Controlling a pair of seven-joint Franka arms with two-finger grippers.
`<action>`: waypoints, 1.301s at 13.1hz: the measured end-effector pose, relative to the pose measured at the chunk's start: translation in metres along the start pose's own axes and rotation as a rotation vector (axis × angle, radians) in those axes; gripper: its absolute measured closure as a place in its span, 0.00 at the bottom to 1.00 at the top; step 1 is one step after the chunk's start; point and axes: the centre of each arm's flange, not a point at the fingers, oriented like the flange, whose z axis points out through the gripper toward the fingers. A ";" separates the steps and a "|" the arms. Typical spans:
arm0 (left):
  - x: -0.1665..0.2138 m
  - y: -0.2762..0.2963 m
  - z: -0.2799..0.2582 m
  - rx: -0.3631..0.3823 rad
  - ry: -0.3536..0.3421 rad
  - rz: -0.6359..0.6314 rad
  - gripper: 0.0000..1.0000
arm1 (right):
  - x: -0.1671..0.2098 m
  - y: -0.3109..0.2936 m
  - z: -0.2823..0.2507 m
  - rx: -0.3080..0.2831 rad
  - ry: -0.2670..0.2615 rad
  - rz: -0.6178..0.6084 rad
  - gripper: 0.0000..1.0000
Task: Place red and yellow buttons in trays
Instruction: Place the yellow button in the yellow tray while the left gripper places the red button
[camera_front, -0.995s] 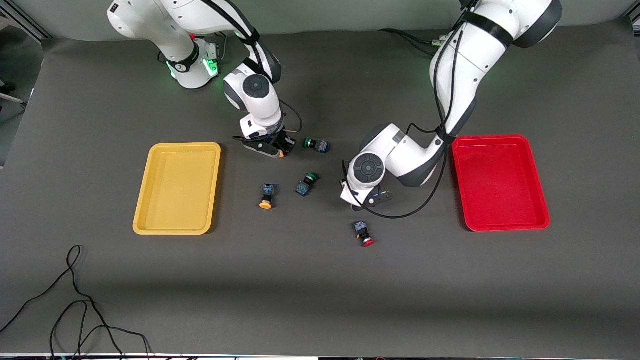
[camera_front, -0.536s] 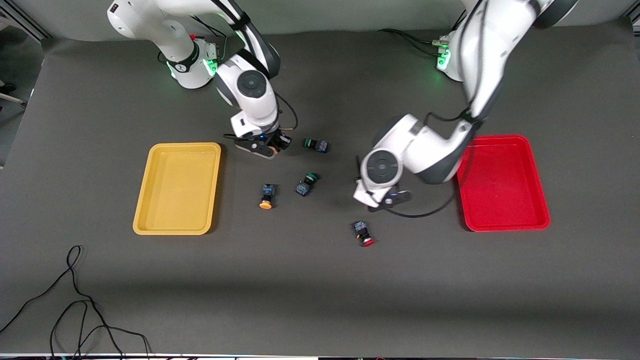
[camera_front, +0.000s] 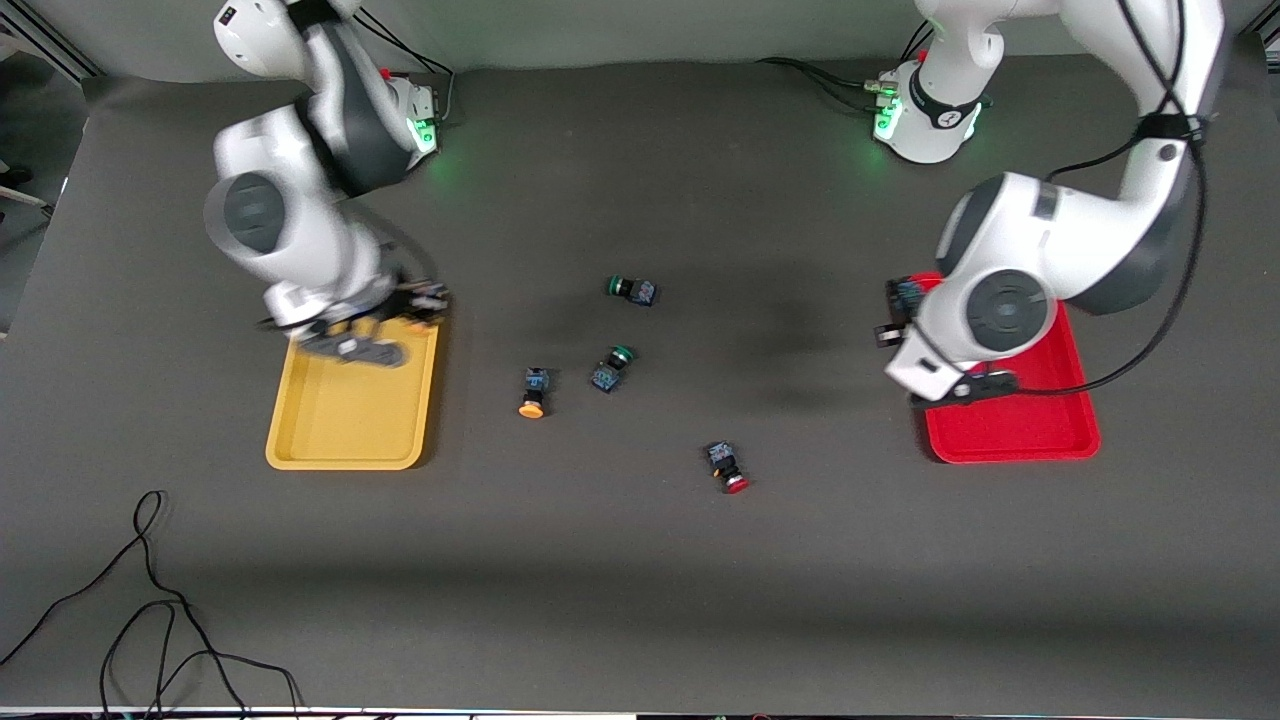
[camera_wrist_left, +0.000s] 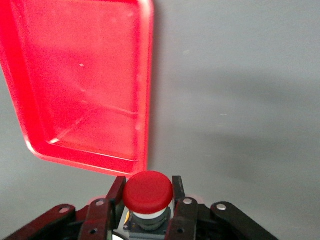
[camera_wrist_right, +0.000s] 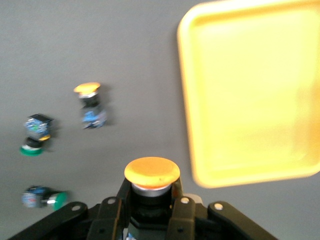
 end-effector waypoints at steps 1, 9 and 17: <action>0.003 -0.021 0.021 -0.008 -0.010 0.013 0.58 | 0.014 0.035 -0.002 0.005 0.003 -0.047 0.67; -0.006 -0.109 0.173 -0.097 0.056 0.040 0.58 | 0.034 0.188 0.093 -0.067 0.112 -0.174 0.67; 0.011 -0.079 0.094 -0.079 0.060 0.064 0.00 | 0.046 0.199 0.188 -0.020 0.117 -0.222 0.67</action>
